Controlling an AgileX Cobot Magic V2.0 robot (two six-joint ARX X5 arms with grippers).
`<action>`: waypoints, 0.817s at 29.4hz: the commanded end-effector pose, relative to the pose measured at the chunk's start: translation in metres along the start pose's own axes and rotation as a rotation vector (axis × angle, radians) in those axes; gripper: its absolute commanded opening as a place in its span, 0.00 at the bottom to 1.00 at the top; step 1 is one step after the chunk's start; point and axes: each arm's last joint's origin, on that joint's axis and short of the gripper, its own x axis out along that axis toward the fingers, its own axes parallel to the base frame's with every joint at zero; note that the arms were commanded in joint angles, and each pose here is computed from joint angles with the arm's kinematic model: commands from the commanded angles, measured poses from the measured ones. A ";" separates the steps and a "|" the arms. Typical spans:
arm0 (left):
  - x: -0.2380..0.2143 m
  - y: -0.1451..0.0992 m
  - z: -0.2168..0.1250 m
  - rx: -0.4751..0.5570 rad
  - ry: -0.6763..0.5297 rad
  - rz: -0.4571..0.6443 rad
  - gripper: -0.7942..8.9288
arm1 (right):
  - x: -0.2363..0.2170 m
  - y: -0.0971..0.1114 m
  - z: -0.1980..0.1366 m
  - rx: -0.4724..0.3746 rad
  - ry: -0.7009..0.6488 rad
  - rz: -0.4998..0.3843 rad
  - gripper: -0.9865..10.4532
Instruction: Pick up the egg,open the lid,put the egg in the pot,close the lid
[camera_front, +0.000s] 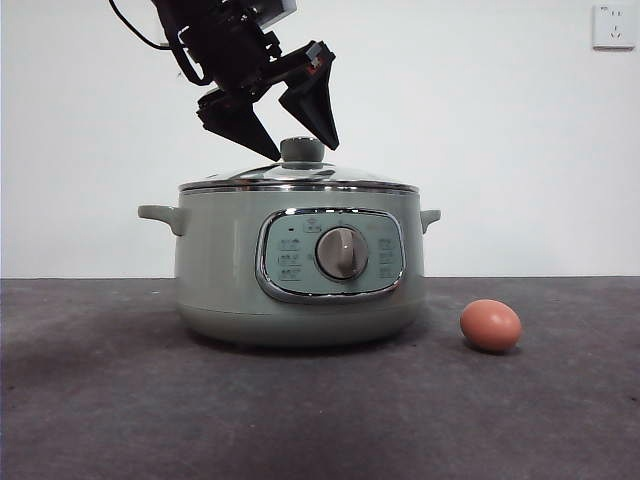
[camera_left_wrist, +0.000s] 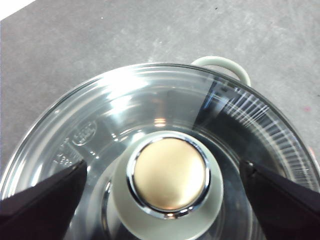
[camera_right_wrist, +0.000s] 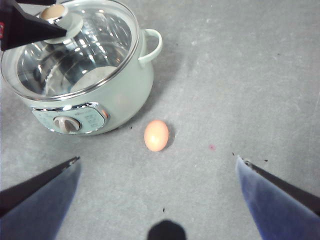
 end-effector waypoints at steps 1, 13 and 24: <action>0.005 -0.001 -0.001 0.003 0.003 -0.011 0.56 | -0.001 0.000 0.001 0.002 -0.005 0.003 0.66; 0.011 -0.001 -0.004 -0.027 0.026 -0.015 0.49 | -0.001 0.000 0.001 0.002 -0.005 0.003 0.66; 0.015 -0.002 -0.006 -0.047 0.041 -0.021 0.07 | -0.001 0.000 0.001 0.002 -0.005 0.003 0.66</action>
